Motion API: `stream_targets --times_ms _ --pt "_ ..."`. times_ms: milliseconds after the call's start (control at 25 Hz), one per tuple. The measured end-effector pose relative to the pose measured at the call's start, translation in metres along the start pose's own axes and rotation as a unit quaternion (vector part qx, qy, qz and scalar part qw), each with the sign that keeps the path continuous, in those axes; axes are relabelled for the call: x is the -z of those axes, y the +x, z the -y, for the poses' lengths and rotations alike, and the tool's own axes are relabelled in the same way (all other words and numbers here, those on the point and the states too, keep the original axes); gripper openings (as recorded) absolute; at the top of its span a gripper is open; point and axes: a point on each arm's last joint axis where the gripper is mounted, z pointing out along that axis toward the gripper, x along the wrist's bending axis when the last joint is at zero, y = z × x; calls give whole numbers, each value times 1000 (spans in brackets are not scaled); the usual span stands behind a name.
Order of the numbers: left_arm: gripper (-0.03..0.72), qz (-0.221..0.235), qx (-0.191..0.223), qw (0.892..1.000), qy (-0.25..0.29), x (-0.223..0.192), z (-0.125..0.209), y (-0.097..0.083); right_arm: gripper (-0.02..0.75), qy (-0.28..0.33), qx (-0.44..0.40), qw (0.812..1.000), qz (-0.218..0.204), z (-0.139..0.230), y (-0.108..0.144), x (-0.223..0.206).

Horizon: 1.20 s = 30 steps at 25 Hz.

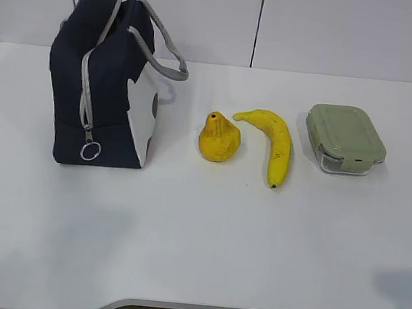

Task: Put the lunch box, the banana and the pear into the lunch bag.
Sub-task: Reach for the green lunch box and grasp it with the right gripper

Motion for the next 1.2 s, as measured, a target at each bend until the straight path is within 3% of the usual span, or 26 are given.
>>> stream_targets --times_ms 560,800,960,1200 --pt "238 18 9 1000 0 0 0 -3 382 -8 -8 1000 -18 -2 3 1" --pt "240 23 13 999 -32 0 -13 -4 382 -68 -10 997 -17 -26 3 10" --pt "241 26 17 998 -53 -6 -27 -4 382 -66 -12 998 -16 -46 3 5" --pt "241 43 29 998 -35 -14 -32 -7 382 -54 -14 998 -15 -62 2 -7"
